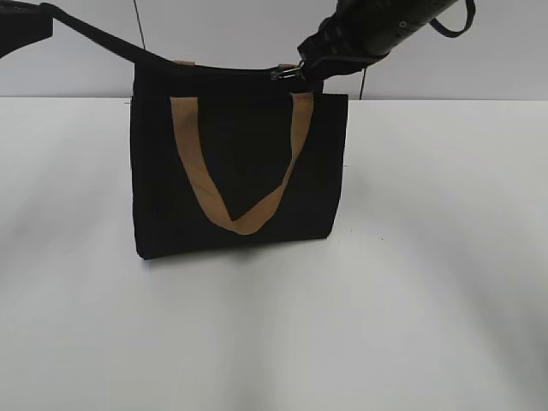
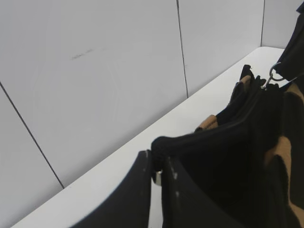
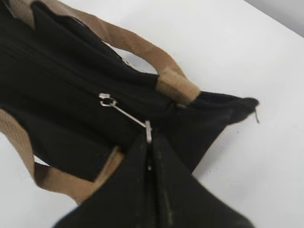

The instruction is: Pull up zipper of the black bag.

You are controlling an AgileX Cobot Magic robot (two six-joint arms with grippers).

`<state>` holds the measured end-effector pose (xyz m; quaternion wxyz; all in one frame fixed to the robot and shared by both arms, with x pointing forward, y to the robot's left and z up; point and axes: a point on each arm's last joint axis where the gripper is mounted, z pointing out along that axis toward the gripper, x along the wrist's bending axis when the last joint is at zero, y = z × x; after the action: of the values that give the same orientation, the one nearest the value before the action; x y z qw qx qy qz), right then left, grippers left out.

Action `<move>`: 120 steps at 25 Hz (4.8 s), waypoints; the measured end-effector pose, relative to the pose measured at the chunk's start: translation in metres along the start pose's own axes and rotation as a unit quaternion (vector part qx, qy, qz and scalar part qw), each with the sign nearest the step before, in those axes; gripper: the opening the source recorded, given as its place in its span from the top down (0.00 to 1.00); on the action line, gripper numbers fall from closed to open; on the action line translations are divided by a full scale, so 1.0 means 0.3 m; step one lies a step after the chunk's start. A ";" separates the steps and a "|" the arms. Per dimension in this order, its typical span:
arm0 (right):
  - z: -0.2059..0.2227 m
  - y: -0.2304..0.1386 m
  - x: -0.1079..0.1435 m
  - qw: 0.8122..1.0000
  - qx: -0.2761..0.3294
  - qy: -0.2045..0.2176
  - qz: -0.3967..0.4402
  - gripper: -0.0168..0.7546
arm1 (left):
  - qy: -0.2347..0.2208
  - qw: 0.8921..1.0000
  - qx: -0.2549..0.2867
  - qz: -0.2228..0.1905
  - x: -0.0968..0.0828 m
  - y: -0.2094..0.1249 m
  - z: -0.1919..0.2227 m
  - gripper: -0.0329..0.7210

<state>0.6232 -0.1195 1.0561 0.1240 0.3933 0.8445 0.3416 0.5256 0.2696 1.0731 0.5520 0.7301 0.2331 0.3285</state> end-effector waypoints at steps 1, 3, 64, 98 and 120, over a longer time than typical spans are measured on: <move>-0.003 -0.004 -0.009 1.000 0.005 -0.002 0.000 1.00 | 0.000 1.000 0.000 0.000 0.000 0.000 0.000 0.93; -0.009 -0.012 -0.030 1.000 0.011 -0.009 0.000 1.00 | 0.000 1.000 0.000 0.000 0.000 0.000 0.000 0.93; -0.263 -0.125 -0.064 0.972 0.211 -0.052 0.093 0.49 | 0.196 0.904 0.131 -0.357 0.072 -0.097 -0.048 0.35; -0.754 -0.842 0.184 0.946 0.073 -0.223 0.223 0.49 | 0.129 0.913 0.128 -0.365 0.033 -0.076 -0.039 0.35; -0.868 -1.038 0.421 0.915 -0.153 -0.319 0.193 0.49 | 0.118 0.919 0.118 -0.358 0.021 -0.048 -0.051 0.35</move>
<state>0.2351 -0.2921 1.0451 0.3769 0.6130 0.6051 0.3406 0.5189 0.2881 1.0634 0.5112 0.6134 0.5794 0.1632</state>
